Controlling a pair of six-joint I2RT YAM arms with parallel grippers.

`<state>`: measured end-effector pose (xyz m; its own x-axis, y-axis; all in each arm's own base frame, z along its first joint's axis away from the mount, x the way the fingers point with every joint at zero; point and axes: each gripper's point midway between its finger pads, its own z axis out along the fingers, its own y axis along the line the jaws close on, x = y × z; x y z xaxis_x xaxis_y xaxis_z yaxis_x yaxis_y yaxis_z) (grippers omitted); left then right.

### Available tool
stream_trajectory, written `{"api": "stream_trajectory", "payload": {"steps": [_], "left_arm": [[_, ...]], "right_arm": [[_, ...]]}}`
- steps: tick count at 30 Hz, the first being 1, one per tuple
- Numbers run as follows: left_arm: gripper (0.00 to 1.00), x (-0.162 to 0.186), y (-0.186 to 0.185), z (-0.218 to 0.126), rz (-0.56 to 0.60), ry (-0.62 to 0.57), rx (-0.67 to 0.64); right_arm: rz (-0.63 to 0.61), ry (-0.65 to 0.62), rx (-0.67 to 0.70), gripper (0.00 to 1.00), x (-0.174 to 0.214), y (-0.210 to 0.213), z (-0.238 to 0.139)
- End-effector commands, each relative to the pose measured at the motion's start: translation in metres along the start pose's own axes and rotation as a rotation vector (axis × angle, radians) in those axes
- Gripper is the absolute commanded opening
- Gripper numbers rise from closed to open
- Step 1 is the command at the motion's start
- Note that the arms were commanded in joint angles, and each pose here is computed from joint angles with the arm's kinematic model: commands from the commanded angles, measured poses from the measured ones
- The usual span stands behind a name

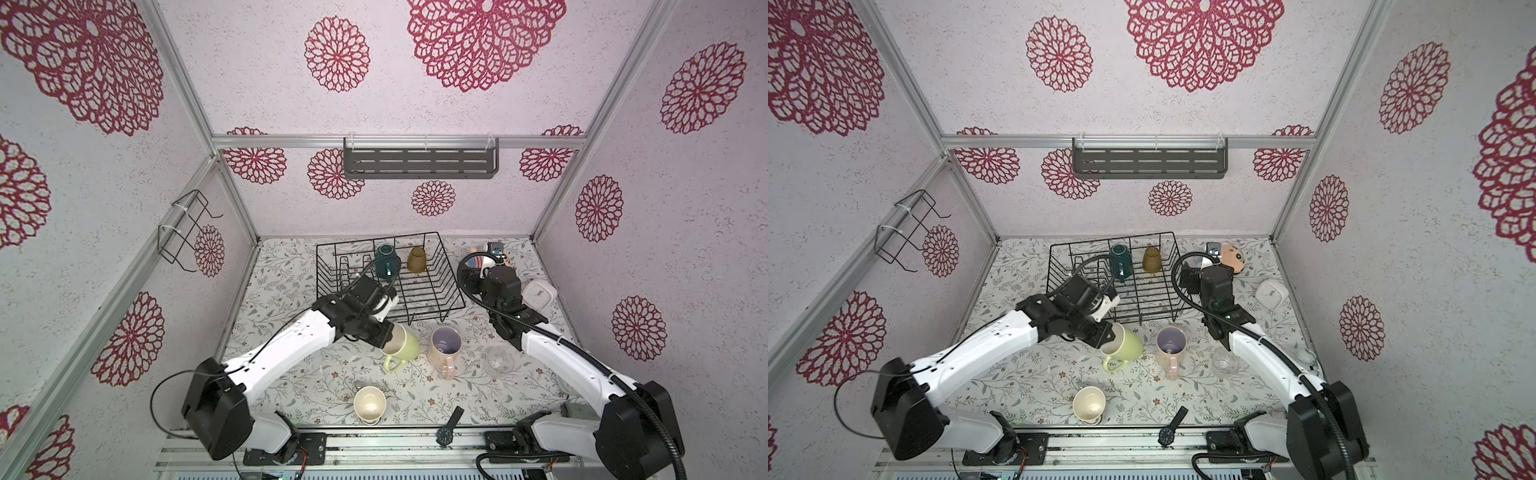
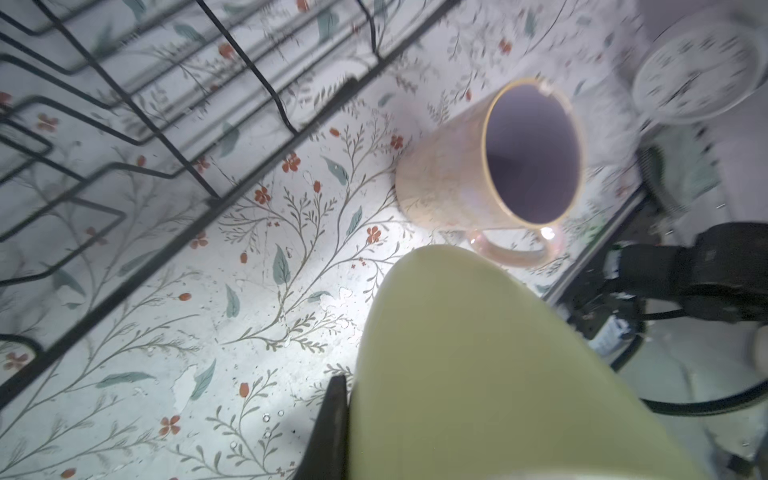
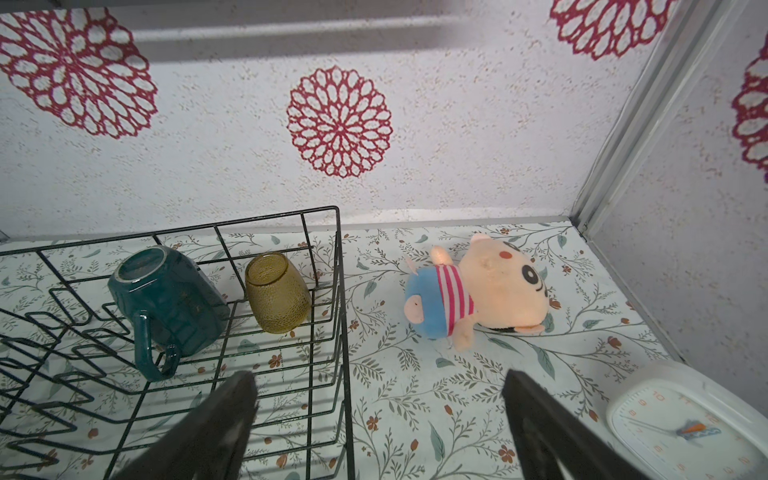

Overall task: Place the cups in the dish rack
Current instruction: 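Lift the light green mug over the rack toward the right gripper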

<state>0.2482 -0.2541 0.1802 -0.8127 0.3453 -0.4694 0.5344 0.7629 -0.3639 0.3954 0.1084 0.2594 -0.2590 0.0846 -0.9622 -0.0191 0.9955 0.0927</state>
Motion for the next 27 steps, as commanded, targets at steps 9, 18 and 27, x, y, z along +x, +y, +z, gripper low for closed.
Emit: {"api": "stream_trajectory", "payload": {"steps": [9, 18, 27], "left_arm": [[0.0, -0.085, -0.005, -0.079, -0.219, -0.305, 0.576], [0.0, -0.084, -0.019, -0.084, -0.224, -0.235, 0.736], [0.0, -0.07, -0.029, -0.078, -0.25, -0.145, 0.81]], "right_arm": [[0.005, -0.264, -0.405, 0.99, -0.037, 0.053, -0.047], [-0.307, -0.298, -0.921, 0.99, 0.007, 0.122, -0.104], [-0.567, -0.502, -1.101, 0.99, 0.025, 0.143, -0.14]]}}
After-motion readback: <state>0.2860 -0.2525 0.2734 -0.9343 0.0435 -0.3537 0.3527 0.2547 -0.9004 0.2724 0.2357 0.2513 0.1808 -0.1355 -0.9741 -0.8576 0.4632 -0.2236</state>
